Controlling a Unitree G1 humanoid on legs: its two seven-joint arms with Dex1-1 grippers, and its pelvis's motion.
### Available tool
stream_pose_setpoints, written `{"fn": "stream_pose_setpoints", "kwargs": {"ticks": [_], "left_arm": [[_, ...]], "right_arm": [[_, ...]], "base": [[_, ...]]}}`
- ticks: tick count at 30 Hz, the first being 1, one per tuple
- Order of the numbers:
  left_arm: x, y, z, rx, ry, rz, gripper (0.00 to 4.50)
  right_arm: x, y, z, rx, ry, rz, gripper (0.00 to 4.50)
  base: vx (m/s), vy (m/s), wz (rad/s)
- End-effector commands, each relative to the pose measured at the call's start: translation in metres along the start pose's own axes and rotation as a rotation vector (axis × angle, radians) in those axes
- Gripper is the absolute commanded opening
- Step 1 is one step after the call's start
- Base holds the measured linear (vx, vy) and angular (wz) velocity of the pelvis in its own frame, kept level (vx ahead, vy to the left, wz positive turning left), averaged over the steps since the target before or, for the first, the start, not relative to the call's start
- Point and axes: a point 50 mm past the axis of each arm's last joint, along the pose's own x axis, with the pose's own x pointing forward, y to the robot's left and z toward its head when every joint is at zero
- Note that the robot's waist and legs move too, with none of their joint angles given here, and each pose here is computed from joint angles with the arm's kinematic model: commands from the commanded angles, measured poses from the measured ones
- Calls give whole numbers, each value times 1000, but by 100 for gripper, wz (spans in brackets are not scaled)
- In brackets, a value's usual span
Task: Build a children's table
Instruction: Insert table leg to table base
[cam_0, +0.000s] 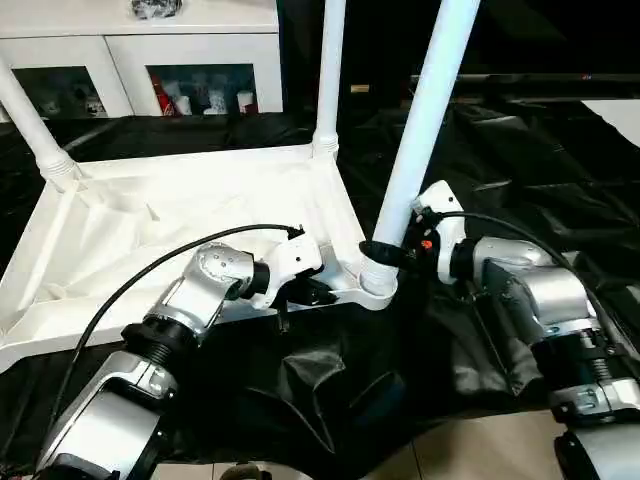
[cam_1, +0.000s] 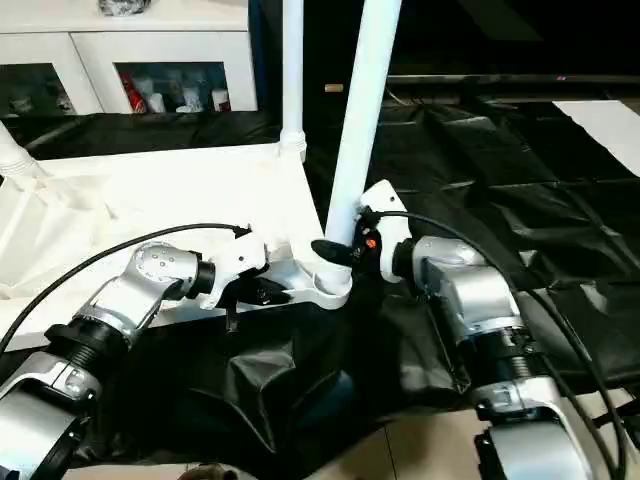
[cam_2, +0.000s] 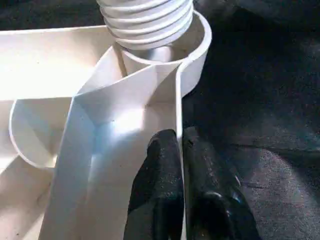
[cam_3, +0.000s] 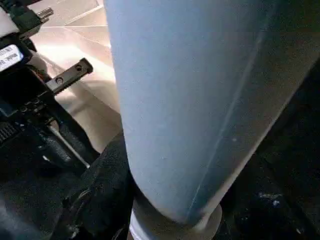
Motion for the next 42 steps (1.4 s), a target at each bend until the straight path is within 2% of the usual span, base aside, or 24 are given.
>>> {"fn": "stream_pose_setpoints", "kwargs": {"ticks": [1,10,15,22,27,33,34,35,36,37,38,42], "left_arm": [[1,-2,4,29,-2,-12,0],[2,-3,3,35,7,-16,0],[2,-4,4,37,0,-21,0],[2,-5,5,44,-2,-41,0],[2,-5,5,42,-1,-35,0],[2,-4,5,38,-5,-26,0],[2,-3,5,36,-5,-20,0],[2,-3,5,36,-5,-20,0],[2,-2,5,35,-6,-10,0],[1,-2,5,35,-6,-9,0],[1,0,6,35,-8,4,0],[0,2,8,35,-10,15,0]], "right_arm": [[2,3,-21,51,96,13,188],[2,7,-21,44,151,54,188],[2,5,-22,41,151,41,188],[10,4,-23,84,142,59,188],[10,0,-24,177,81,59,188],[4,-4,-35,273,33,37,188],[2,-5,-41,305,18,18,188],[2,-5,-41,305,18,18,188],[-2,-8,-51,341,0,-8,188],[-2,-8,-52,344,-2,-12,188],[-5,-8,-59,355,-30,-35,188],[-6,-7,-64,369,-88,-72,188]], "base": [[0,0,0],[0,0,0],[0,0,0],[0,0,0],[0,0,0],[0,0,0],[0,0,0],[0,0,0],[0,0,0],[0,0,0],[0,0,0],[0,0,0]]}}
